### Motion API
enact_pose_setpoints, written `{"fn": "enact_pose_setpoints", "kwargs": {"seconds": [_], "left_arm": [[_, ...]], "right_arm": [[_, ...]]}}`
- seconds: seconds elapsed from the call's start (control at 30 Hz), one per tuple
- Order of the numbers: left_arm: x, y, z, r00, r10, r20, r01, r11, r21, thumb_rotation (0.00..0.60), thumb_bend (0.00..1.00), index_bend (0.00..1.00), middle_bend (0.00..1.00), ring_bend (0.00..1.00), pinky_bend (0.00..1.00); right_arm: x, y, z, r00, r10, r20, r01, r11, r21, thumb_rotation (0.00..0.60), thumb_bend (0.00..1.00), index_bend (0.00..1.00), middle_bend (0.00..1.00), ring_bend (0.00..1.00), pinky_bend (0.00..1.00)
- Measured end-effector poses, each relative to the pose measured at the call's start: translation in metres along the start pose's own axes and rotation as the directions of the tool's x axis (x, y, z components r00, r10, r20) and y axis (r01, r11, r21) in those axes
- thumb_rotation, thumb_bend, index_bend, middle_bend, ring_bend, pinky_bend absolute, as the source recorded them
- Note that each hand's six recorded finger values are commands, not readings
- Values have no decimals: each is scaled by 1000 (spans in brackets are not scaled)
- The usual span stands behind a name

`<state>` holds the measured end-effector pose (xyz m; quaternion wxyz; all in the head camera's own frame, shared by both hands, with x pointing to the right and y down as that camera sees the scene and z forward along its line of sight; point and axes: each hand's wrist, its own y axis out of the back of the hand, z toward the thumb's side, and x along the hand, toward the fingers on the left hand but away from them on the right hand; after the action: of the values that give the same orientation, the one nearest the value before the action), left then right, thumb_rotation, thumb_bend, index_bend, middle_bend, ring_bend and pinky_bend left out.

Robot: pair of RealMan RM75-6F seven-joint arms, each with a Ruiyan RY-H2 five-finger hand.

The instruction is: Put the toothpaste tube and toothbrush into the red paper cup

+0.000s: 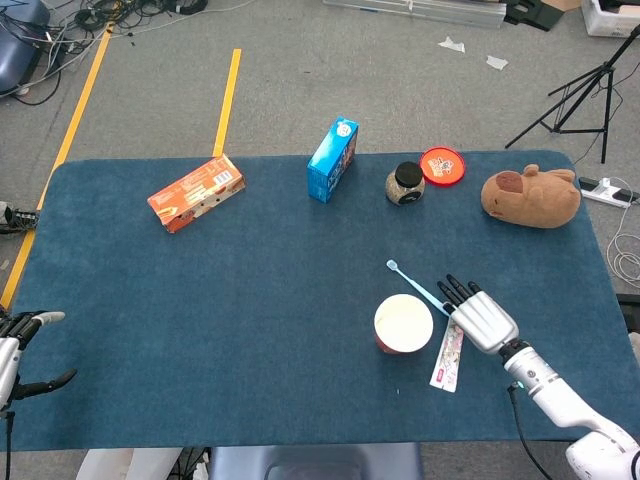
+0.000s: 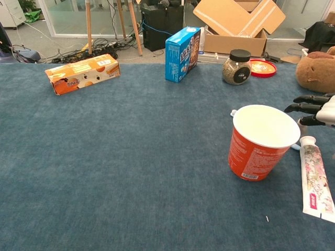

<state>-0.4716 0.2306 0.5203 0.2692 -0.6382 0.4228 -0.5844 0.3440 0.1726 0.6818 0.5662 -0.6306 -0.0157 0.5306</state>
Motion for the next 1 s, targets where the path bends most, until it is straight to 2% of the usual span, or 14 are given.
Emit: {"fn": "enact_pose_setpoints", "kwargs": {"seconds": [0.3,0.57,1.0], "left_arm": [[0,-2,0,1000,-7,-3,7,1000,5,600,0,252,267,198,197],[0,-1,-1,1000,-6,-5,6,1000,2,600,0,252,267,198,197],[0,-1,-1,1000,-5,-4,5,1000,1,600,0,252,267,199,198]], "right_arm": [[-4,-16,3,1000,1,-11,-1,999,-34,600,92,403,107,0,296],[-12,-14,11,1000,-14,-27,13,999,-40,600,91,417,107,0,296],[-13,-15,13,999,5,-34,-5,1000,-25,600,128,464,107,0,296]]}}
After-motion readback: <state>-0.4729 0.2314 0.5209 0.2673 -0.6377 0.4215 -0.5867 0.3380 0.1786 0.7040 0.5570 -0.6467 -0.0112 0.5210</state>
